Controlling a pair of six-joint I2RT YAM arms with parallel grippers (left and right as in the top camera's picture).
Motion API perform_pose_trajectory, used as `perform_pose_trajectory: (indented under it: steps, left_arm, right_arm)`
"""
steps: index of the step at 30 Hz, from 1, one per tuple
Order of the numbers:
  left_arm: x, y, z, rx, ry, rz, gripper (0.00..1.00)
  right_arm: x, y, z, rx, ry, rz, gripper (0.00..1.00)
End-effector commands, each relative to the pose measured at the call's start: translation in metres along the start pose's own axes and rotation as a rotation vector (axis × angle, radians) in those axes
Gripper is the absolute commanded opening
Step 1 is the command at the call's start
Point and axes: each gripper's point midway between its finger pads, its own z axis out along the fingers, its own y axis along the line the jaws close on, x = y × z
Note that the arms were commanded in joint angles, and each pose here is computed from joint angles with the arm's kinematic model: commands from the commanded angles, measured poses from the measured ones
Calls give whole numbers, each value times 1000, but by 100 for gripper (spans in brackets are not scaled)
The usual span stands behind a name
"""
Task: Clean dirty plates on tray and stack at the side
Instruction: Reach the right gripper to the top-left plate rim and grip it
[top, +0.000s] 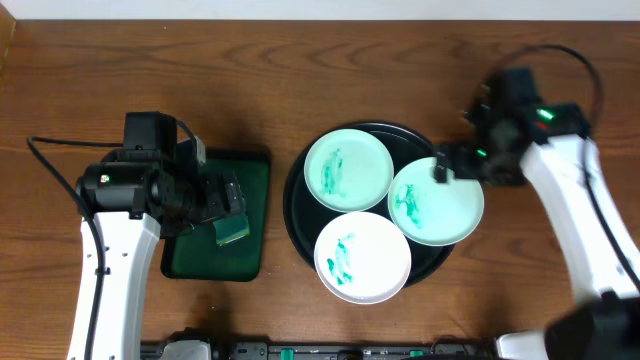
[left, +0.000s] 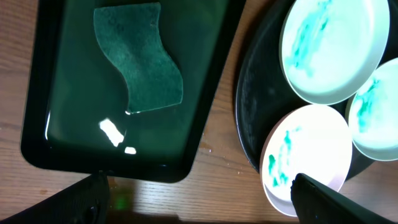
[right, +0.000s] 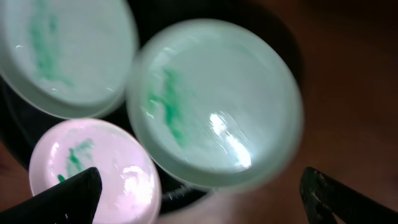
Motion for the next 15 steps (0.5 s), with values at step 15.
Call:
perform_pose_trajectory:
  steps: [15]
  left_arm:
    - [-9, 17, 4, -107, 0, -10, 94]
  right_arm:
    - [-65, 110, 93, -220, 175, -152, 99]
